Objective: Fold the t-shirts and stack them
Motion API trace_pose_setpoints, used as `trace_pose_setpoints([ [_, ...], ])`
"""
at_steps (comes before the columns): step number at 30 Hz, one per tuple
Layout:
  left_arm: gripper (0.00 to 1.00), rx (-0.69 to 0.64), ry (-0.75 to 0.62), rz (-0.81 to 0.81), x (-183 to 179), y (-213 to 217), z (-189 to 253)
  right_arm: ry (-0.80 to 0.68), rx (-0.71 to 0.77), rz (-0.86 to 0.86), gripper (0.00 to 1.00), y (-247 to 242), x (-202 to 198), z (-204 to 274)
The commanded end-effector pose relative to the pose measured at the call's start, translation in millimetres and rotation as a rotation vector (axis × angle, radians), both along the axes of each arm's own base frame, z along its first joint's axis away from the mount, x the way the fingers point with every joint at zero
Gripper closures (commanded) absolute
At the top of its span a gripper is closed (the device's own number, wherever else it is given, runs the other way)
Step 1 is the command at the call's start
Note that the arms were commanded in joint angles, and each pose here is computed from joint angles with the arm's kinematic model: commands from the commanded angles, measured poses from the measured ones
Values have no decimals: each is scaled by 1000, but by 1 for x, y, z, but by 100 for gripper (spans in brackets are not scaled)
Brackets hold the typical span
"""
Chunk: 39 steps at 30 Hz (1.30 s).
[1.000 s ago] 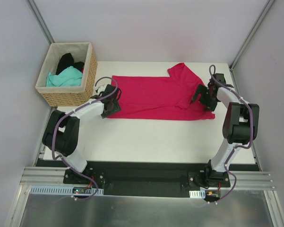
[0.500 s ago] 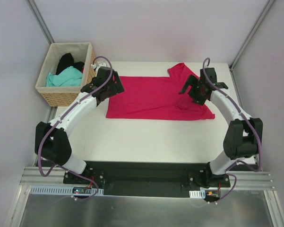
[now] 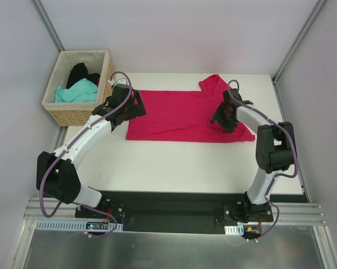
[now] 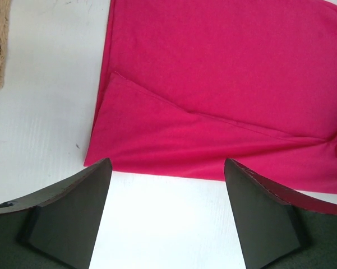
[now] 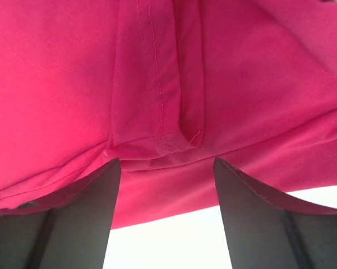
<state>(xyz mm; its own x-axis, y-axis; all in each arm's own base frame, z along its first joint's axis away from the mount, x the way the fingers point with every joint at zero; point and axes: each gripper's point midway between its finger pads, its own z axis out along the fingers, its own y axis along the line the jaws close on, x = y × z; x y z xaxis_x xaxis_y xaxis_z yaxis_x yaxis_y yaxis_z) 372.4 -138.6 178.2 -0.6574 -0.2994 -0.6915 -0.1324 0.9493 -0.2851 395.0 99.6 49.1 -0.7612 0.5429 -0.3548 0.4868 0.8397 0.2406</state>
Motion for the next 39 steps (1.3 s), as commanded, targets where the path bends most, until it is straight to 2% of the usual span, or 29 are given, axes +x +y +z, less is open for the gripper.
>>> trace_pose_setpoints([
  [1,19,5,-28,-10,-9,6,10,-43,-40,-33,33,-1,16,8],
  [5,18,5,-29,-2,-11,12,10,-45,-65,-37,48,-2,18,8],
  [11,18,1,-31,5,-13,16,11,-53,-120,-23,49,-8,24,13],
  [21,18,-13,-21,18,-16,20,8,-1,-143,-10,58,-8,21,-4],
  [22,18,-15,-21,18,-17,20,8,1,-149,-7,62,-9,20,-4],
  [23,18,-15,-19,18,-17,20,7,3,-158,-1,72,-10,20,-4],
  [24,18,-16,-19,17,-17,19,7,-4,-172,-4,78,-13,21,-1],
  [25,18,-18,-24,18,-16,20,9,-6,-181,0,89,-15,21,0],
  [28,18,-18,-26,20,-17,20,10,-41,-206,27,99,-15,30,13],
  [35,18,-25,-17,22,-19,20,7,-38,-262,178,99,-3,54,20],
  [39,18,-24,-14,24,-19,20,5,8,-311,286,99,7,57,6],
])
